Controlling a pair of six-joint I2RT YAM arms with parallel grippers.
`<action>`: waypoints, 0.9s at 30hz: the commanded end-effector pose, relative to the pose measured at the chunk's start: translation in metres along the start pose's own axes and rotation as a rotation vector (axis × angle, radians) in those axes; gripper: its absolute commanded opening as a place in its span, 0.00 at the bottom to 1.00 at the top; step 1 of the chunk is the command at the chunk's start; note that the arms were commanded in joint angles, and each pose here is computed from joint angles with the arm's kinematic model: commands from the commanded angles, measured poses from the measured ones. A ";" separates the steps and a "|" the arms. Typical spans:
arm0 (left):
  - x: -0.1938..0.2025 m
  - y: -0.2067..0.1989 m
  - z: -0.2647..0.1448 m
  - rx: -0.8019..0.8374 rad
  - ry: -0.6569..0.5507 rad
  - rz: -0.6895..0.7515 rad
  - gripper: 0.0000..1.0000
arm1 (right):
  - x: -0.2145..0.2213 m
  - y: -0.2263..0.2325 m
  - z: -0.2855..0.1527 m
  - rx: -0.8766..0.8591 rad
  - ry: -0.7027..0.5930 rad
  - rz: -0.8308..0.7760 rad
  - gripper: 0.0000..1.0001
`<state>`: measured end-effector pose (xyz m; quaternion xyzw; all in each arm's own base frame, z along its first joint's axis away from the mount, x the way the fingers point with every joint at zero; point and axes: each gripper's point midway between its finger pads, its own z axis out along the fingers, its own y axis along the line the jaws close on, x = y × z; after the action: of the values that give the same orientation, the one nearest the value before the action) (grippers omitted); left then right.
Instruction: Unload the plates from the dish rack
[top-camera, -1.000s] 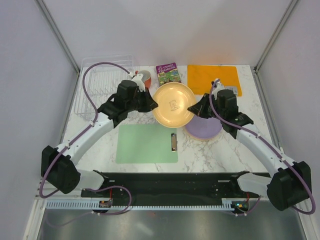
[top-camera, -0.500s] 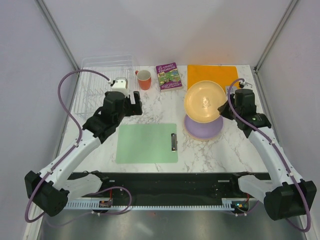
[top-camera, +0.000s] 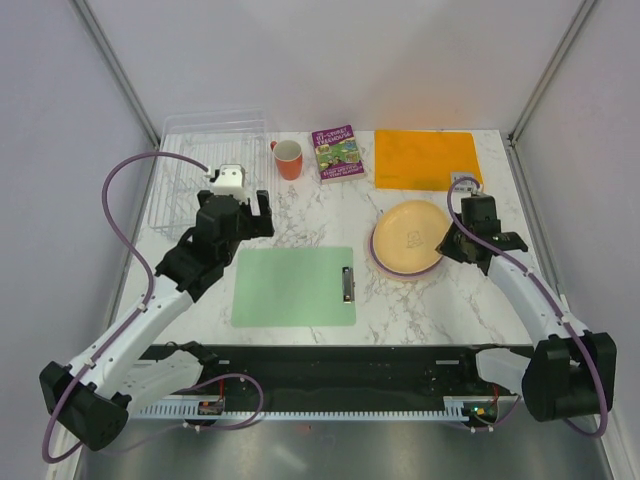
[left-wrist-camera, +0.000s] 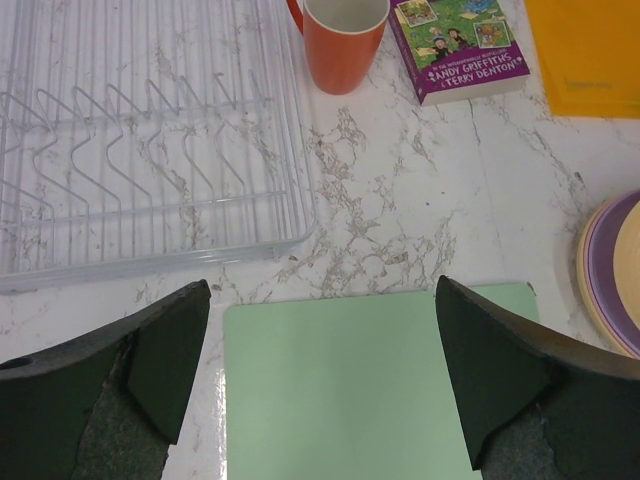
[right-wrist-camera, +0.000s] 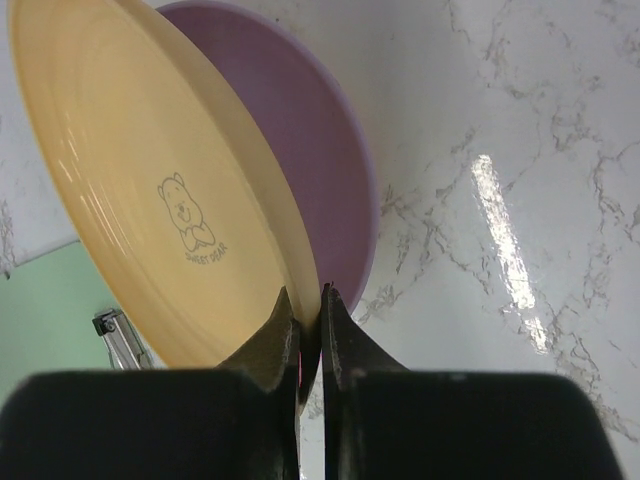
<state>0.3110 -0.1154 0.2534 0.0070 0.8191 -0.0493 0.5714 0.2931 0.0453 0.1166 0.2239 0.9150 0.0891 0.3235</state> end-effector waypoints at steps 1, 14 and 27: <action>-0.010 0.003 -0.001 -0.013 -0.045 0.010 1.00 | -0.001 0.005 0.011 -0.027 -0.007 0.029 0.11; 0.001 -0.002 0.007 0.000 -0.011 0.021 1.00 | -0.038 0.013 -0.017 -0.078 -0.166 -0.078 0.91; -0.013 -0.031 0.027 0.082 0.030 0.028 1.00 | -0.091 -0.002 -0.085 0.028 -0.401 -0.173 0.98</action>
<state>0.3266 -0.1387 0.2231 0.0390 0.8474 -0.0569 0.5265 0.3104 0.0148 0.2142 0.1780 0.8559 0.0426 0.4836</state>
